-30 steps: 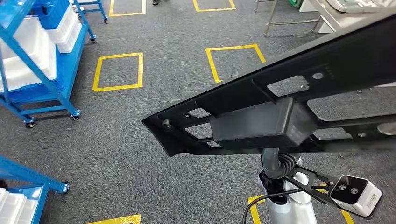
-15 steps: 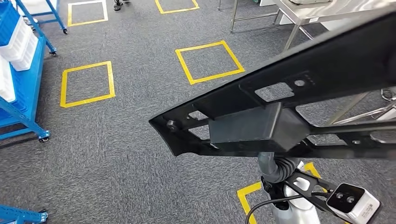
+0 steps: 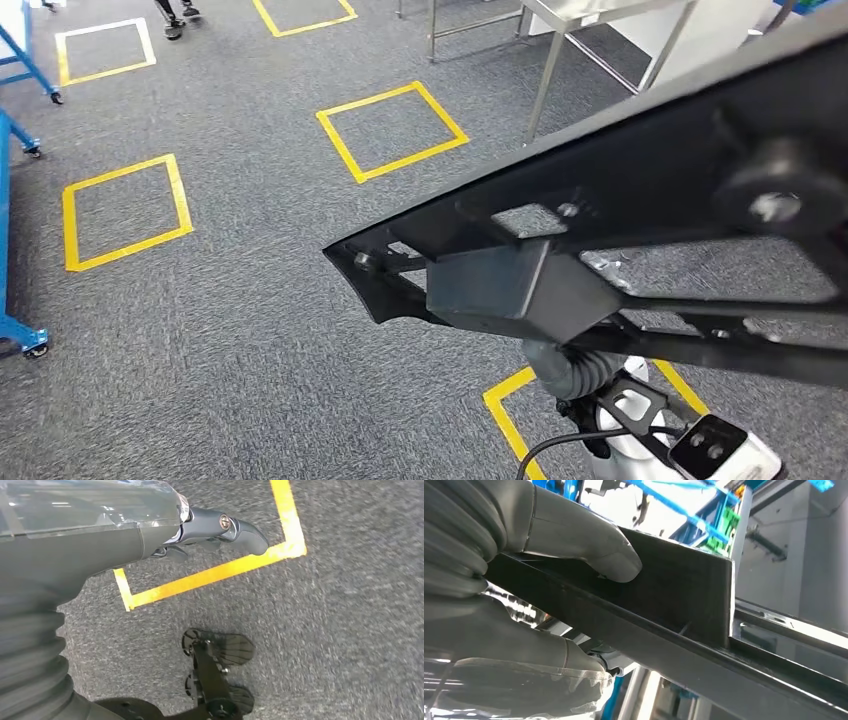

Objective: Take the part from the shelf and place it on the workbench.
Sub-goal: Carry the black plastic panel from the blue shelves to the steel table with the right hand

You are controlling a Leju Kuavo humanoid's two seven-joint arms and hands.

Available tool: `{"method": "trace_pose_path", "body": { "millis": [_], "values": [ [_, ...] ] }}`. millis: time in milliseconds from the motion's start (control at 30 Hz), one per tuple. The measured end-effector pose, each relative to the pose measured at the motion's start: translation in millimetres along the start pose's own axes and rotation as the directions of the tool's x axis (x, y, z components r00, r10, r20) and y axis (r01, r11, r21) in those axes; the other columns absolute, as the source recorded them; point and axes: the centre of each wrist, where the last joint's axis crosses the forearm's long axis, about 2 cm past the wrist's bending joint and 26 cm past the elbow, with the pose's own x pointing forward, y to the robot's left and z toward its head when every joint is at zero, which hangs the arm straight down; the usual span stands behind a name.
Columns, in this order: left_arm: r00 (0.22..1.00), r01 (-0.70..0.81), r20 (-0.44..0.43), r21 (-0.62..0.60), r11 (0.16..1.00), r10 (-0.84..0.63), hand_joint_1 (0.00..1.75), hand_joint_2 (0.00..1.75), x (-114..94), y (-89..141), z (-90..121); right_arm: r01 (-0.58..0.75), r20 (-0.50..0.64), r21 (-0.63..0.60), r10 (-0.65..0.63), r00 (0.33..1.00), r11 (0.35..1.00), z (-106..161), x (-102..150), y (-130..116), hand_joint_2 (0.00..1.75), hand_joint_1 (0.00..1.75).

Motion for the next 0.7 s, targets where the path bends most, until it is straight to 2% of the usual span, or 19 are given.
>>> {"method": "trace_pose_path", "body": {
  "millis": [167,700],
  "values": [
    [1.0,0.001,0.0,-0.002,1.0,-0.001,0.0,1.75,-1,2,0,0.008,0.03,0.008,-0.008,1.0,1.0,-7,2,8,1.75,1.75],
    [1.0,0.007,0.021,-0.007,1.0,-0.007,0.0,1.75,1,3,-1,0.081,0.085,0.057,-0.085,0.993,0.995,-17,9,10,1.75,1.75]
  ]
}}
